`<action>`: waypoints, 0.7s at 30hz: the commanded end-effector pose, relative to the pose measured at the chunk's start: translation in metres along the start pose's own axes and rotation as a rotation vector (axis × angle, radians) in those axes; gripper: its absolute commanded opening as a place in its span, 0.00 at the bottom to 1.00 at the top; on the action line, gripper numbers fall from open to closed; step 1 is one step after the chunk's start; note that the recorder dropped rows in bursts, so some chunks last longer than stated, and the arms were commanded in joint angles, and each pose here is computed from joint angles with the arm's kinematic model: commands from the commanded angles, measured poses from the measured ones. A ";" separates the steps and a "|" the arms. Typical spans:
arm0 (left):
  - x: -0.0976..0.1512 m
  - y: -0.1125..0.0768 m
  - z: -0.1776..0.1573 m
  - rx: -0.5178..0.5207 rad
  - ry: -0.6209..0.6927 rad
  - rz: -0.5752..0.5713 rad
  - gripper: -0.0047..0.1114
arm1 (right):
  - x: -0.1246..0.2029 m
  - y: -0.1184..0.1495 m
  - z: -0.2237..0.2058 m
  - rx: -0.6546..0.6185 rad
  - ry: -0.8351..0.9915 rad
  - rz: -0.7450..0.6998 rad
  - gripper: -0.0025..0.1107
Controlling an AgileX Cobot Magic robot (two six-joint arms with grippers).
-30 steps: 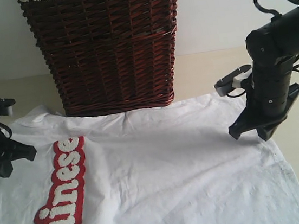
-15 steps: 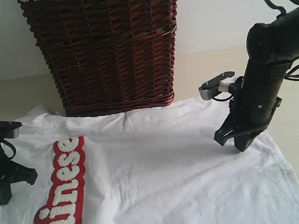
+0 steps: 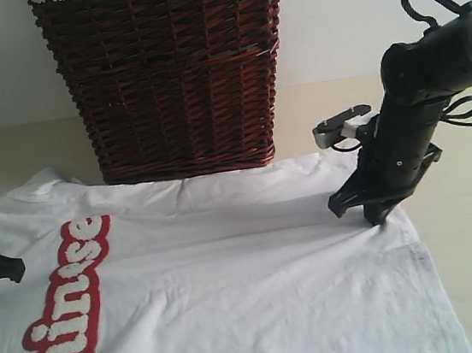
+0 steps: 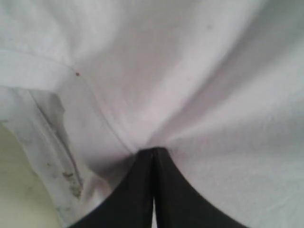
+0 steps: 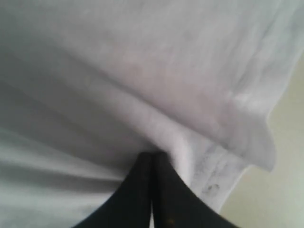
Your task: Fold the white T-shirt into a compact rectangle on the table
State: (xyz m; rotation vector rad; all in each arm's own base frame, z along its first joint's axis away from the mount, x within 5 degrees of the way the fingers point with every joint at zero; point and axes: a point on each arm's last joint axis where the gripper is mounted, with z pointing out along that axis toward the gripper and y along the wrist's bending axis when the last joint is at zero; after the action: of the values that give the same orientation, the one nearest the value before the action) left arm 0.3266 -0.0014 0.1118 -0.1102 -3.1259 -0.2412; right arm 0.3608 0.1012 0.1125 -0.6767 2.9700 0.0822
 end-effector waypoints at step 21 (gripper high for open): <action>-0.054 0.003 -0.068 0.129 -0.417 -0.034 0.32 | -0.017 0.021 -0.122 -0.150 -0.339 -0.110 0.02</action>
State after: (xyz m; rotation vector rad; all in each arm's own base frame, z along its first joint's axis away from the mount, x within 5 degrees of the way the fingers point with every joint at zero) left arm 0.3690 -0.0097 0.1854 -0.1410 -3.5242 -0.0468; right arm 0.3606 0.1193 0.2180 -0.7363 2.6680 0.3615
